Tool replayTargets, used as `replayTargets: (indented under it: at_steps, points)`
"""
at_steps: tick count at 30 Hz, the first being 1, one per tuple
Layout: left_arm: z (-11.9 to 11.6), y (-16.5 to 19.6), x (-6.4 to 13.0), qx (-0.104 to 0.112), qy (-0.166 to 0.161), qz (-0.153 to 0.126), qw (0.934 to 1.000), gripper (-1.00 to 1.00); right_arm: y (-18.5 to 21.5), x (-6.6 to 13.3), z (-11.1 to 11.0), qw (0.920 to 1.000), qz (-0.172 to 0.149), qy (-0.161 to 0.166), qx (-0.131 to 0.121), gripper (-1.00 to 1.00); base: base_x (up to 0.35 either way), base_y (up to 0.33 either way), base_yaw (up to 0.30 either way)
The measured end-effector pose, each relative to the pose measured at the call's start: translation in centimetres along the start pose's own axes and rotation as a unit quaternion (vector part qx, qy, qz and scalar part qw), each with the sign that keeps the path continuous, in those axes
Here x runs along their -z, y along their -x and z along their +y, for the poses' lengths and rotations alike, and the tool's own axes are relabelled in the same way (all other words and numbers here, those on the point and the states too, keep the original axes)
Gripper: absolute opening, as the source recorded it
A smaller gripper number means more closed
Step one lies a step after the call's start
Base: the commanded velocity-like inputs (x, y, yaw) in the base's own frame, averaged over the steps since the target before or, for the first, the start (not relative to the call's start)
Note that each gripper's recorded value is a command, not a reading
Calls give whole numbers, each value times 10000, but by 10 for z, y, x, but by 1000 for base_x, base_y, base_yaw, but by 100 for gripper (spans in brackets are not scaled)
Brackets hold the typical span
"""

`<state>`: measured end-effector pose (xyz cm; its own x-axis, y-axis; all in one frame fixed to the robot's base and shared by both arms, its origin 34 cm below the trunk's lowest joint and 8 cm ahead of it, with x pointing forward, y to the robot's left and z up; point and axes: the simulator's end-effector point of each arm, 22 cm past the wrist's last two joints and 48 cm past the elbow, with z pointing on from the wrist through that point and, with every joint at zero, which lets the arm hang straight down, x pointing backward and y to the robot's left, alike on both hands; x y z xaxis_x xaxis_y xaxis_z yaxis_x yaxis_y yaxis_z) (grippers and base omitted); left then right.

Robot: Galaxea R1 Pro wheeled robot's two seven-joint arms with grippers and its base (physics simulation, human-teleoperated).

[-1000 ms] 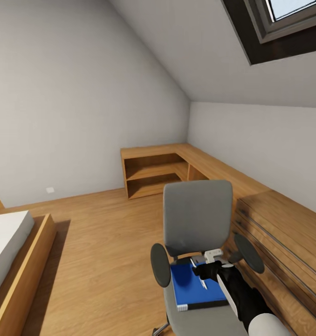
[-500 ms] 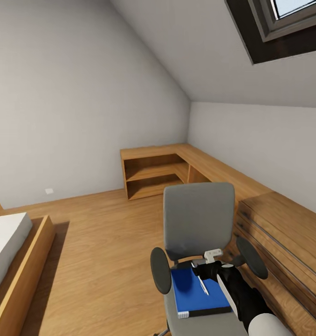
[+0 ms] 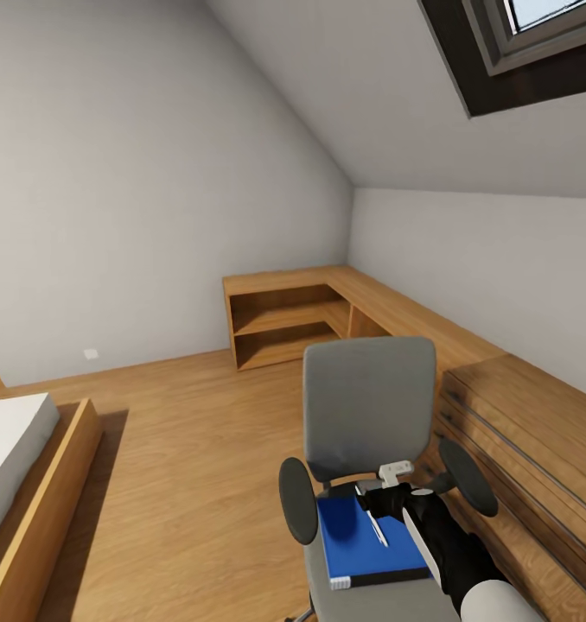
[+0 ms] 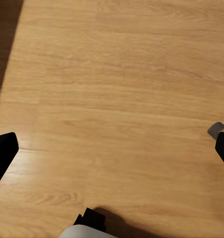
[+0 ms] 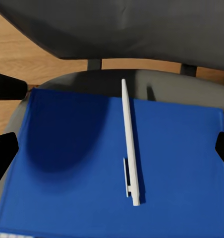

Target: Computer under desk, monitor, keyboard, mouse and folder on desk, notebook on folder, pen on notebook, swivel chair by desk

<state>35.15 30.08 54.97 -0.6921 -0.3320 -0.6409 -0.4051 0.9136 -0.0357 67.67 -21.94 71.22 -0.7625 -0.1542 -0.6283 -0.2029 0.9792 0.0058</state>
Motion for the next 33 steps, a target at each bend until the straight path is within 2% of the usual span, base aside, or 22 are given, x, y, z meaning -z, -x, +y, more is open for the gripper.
replayTargets:
  at_steps: [11,15,23,29,33]
  points:
    - [2,-9,-14,-1,14,-16,10000,100,-16,-14,-7,9998,155,-150,-37,100,0,0,0]
    - [3,-8,-15,3,24,-46,10000,100,7,-12,-18,9990,274,-332,-70,100,0,0,0]
    - [4,-6,-16,1,30,-61,10000,100,37,-4,-24,9975,544,-434,-125,100,0,0,0]
    - [7,-6,-16,-11,48,-64,10000,100,50,-4,-17,9953,864,-404,-167,100,0,0,0]
    - [15,-5,-23,-52,79,-87,9999,100,45,-13,-10,9936,1057,-346,-179,100,0,0,0]
